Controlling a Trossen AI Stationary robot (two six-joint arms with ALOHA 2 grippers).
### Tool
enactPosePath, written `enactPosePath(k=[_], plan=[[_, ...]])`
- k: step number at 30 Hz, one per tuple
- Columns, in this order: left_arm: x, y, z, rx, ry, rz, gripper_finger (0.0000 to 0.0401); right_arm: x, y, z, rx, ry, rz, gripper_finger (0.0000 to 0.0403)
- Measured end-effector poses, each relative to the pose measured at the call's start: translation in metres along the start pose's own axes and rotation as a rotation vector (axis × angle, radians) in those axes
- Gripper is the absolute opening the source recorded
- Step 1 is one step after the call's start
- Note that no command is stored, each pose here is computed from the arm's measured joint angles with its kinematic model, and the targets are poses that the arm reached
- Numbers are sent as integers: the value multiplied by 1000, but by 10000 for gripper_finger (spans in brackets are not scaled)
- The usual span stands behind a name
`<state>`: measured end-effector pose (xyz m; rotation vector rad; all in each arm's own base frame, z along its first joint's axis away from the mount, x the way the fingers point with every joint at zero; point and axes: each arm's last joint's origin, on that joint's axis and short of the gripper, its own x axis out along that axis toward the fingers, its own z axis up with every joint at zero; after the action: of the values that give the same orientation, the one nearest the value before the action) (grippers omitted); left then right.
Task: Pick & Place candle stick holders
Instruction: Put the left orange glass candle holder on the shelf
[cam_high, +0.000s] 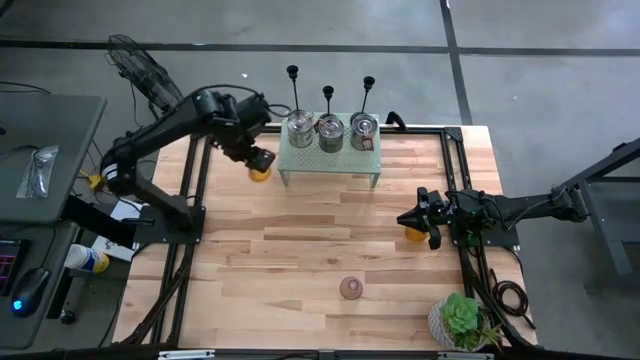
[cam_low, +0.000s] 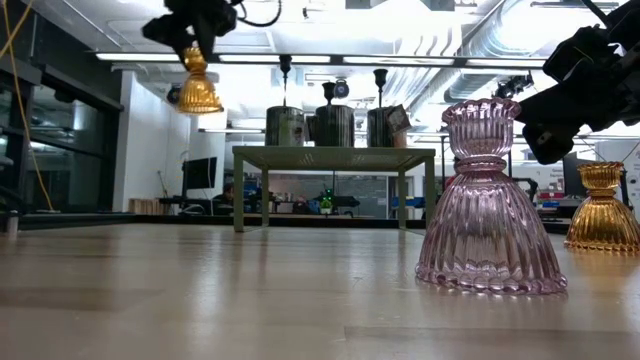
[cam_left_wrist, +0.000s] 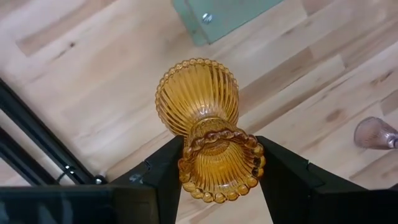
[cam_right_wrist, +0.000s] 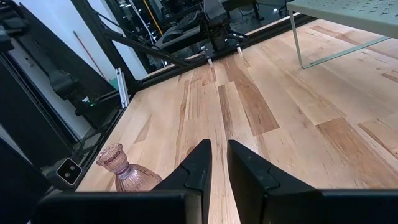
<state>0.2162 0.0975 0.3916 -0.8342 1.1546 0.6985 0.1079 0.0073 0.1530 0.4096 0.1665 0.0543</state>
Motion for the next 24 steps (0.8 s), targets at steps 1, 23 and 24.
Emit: enactPosePath(k=[1,23,24], plan=[[-1,-3,4,10,4,4,171,0,0,0,0,0,0,44],[51,-41,64,-69,55,22,171,0,0,0,0,0,0,44],[53,-43,66,-79,47,4,171,0,0,0,0,0,0,44]])
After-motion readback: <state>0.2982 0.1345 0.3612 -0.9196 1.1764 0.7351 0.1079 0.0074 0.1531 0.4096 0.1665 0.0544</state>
